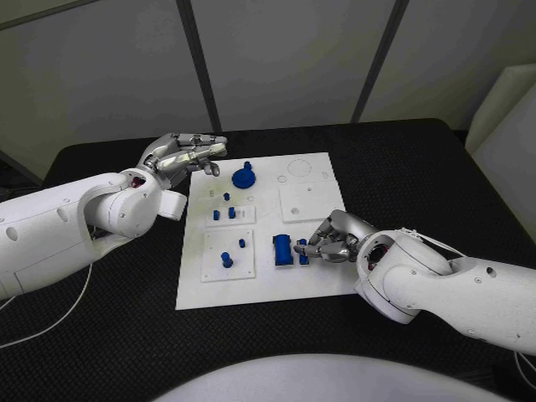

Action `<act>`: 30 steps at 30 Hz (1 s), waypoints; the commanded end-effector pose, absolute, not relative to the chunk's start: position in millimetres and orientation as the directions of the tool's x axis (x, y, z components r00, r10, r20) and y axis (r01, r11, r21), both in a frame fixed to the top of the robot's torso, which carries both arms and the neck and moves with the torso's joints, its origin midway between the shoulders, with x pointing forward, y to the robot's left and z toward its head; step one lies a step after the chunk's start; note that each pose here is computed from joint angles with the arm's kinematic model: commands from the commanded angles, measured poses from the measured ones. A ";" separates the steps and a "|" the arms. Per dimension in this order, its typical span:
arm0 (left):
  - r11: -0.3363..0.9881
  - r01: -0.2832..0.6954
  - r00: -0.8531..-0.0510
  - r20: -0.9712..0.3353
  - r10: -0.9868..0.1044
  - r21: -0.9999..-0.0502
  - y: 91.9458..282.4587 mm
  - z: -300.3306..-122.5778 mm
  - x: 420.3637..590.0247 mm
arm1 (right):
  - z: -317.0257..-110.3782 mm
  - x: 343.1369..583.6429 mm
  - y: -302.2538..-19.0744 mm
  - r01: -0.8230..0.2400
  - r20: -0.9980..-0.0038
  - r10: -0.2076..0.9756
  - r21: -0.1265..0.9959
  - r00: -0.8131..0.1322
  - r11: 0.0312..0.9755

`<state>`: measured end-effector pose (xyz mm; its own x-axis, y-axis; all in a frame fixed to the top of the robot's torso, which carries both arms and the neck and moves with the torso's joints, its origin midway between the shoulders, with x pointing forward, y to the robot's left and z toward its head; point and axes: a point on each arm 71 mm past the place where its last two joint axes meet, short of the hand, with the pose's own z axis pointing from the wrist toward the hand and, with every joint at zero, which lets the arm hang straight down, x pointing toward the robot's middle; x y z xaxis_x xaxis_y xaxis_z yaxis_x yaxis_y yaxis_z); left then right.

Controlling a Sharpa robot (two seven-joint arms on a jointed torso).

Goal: Assemble the parts on the task board

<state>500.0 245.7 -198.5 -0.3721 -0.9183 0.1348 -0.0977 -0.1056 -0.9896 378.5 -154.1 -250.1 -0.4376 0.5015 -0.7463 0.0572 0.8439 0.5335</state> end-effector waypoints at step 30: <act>-0.111 -0.096 -0.380 0.140 -0.914 -0.989 244.9 -197.6 500.3 | -248.6 383.5 -161.5 0.006 -0.803 0.446 0.483 -0.397 0.875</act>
<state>500.2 246.0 -198.7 -0.3715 -0.9186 0.1345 -0.0988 -0.1050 -0.9896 382.7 -162.5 -250.1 -0.4079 0.4652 -0.7857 0.0342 0.8677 0.4960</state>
